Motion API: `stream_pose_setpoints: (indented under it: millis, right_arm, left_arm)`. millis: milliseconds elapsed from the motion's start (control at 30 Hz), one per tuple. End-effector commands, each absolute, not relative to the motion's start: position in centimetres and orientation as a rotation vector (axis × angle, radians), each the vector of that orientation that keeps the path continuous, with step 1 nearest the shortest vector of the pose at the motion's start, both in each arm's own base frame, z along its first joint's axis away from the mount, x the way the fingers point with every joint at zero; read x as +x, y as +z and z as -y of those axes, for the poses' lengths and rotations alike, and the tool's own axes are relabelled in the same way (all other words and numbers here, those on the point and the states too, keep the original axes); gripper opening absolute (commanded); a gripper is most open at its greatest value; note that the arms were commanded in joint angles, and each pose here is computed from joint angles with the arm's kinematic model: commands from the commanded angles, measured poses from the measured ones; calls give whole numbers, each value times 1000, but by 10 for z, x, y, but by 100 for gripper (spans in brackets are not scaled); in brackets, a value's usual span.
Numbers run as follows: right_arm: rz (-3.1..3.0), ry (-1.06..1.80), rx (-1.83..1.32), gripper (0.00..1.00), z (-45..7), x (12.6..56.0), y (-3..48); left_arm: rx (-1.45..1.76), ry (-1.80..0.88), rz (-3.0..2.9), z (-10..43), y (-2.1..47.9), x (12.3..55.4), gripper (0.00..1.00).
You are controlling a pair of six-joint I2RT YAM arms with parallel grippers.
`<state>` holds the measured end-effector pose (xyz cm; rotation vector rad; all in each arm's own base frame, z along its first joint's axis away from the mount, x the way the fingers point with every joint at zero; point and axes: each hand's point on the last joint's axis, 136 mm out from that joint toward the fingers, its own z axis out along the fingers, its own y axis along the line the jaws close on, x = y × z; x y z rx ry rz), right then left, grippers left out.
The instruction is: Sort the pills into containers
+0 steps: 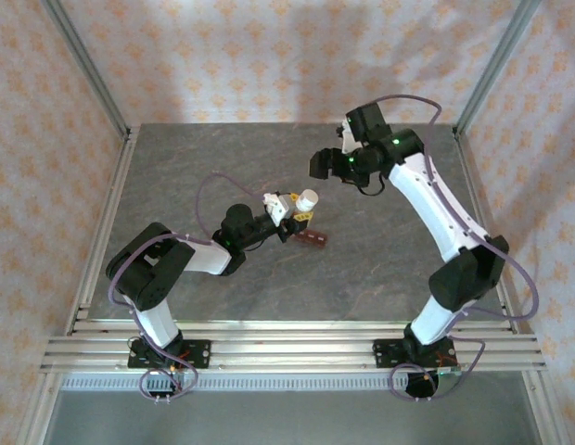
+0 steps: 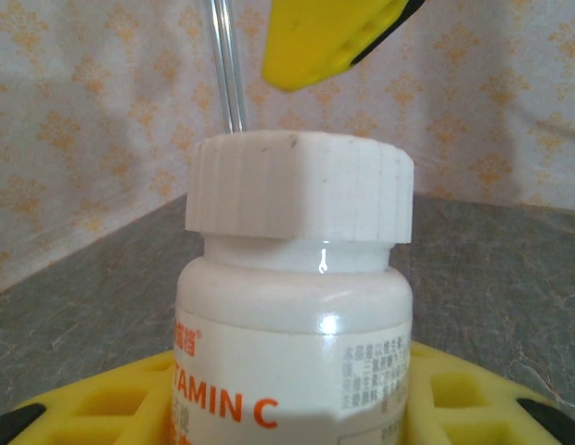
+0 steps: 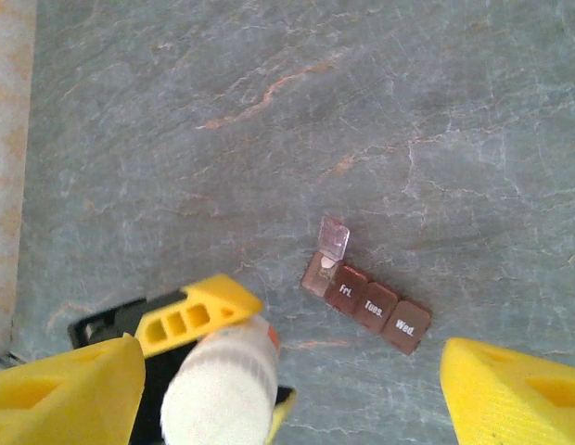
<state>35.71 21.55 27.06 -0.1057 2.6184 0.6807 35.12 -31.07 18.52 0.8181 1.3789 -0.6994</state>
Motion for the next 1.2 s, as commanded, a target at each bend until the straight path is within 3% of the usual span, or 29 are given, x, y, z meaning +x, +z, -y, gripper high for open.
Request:
stream_pose_setpoints:
  millis: [0, 233, 767, 1167]
  right_arm:
    - [-2533, 681, -307, 82, -219, 345, 286]
    - [-2570, 681, -506, 78, -242, 324, 272]
    - [-2668, 678, -550, 67, -251, 320, 236]
    - [-2706, 719, -518, 44, -255, 320, 224]
  left_arm:
    - [800, -712, -1270, 312, 220, 346, 0]
    - [796, -726, -1266, 315, 223, 348, 0]
    - [802, -725, -1256, 315, 226, 346, 0]
    - [797, -734, -1255, 316, 227, 347, 0]
